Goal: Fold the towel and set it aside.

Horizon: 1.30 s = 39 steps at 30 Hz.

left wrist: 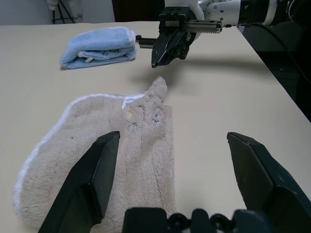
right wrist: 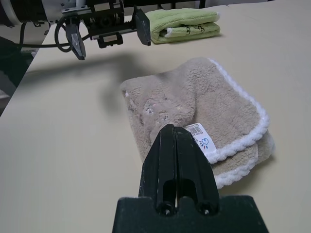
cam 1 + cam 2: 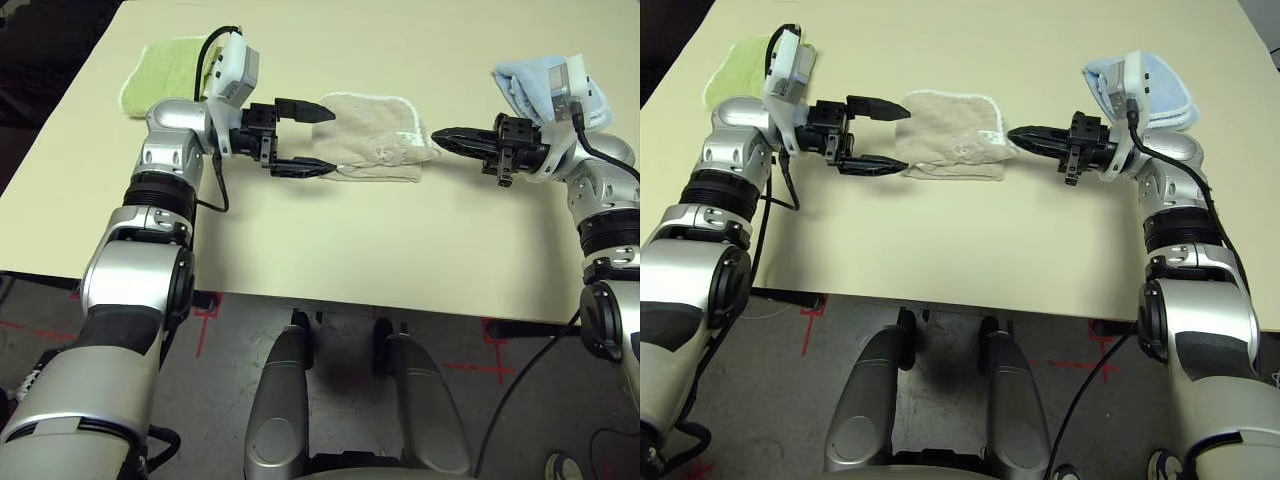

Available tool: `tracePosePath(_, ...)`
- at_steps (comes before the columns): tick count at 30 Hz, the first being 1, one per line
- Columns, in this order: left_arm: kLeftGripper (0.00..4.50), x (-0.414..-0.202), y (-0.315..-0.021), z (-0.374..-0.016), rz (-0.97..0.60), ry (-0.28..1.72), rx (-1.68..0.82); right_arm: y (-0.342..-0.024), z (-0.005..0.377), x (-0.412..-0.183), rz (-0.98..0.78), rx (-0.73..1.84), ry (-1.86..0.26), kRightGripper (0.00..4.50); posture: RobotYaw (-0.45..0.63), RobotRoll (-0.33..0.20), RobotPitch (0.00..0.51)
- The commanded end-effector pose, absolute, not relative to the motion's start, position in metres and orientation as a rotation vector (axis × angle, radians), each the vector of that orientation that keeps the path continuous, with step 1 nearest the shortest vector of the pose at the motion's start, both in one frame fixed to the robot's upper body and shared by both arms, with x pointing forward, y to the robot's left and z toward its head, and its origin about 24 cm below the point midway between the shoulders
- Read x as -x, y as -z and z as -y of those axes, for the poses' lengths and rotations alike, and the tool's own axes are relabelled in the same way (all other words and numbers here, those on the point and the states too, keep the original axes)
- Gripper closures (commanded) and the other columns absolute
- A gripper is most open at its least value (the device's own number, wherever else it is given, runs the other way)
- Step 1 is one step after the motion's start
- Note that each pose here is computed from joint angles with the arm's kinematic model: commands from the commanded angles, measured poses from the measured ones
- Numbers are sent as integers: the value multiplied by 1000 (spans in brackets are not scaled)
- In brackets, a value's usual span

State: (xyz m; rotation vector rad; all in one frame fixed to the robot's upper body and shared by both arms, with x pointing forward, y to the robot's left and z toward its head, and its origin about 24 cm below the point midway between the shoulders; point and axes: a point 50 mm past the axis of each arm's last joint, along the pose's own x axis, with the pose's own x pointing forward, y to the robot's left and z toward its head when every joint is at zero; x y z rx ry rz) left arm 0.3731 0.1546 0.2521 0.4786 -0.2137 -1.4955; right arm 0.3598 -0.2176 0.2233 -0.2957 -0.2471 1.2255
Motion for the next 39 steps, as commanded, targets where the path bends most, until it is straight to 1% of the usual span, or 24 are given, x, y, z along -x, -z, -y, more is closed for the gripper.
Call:
tracePosePath(1,1077,-373,-252,-151,217,1514,-496,-226,214,-358,250,316,-1252,4500,70,0,281)
tracePosePath(4,2255,-373,-253,-151,220,1517,-490,-227,213,-357,254,317,-1252,4500,69,0,281)
tracePosePath(5,2569,-373,-253,-150,220,1518,-488,-227,213,-357,255,317,-1252,4500,69,0,281)
tracePosePath(7,3444,-373,-253,-150,220,1519,-483,-226,213,-357,255,316,-1253,4500,69,0,281)
tracePosePath(8,3761,-373,-253,-150,221,1520,-481,-226,213,-357,255,315,-1253,4500,69,0,281)
tracePosePath(9,4197,-373,-254,-150,223,1520,-476,-226,212,-357,257,312,-1253,4500,68,0,285)
tracePosePath(10,4472,-373,-254,-150,224,1521,-472,-226,211,-357,258,309,-1253,4500,68,0,285)
tracePosePath(13,4472,-375,-254,-148,230,1516,-452,-229,206,-360,275,281,-1248,4500,69,0,291)
tracePosePath(17,4472,-382,-255,-143,220,1437,-409,-232,192,-367,296,230,-1236,4500,78,0,293)
tracePosePath(21,4472,-389,-253,-131,206,1353,-363,-221,175,-378,244,213,-1204,4500,89,0,294)
tracePosePath(24,4472,-393,-243,-121,180,1313,-337,-209,165,-385,205,183,-1167,4500,94,0,294)
tracePosePath(27,4472,-395,-222,-115,95,1296,-360,-193,159,-389,152,172,-1126,4500,88,0,294)
tracePosePath(28,4472,-396,-211,-116,46,1268,-353,-185,158,-390,124,162,-1111,4500,84,0,293)
tracePosePath(31,4472,-398,-194,-121,-36,1199,-329,-170,157,-391,68,148,-1069,4500,78,0,294)
tracePosePath(34,4472,-396,-178,-134,-111,1181,-385,-157,161,-390,15,152,-1034,4500,76,0,298)
tracePosePath(37,4472,-393,-173,-150,-169,1188,-443,-154,170,-389,-16,173,-1026,4500,79,0,301)
tracePosePath(39,4472,-393,-173,-155,-175,1186,-457,-155,173,-388,-20,180,-1025,4500,81,0,301)
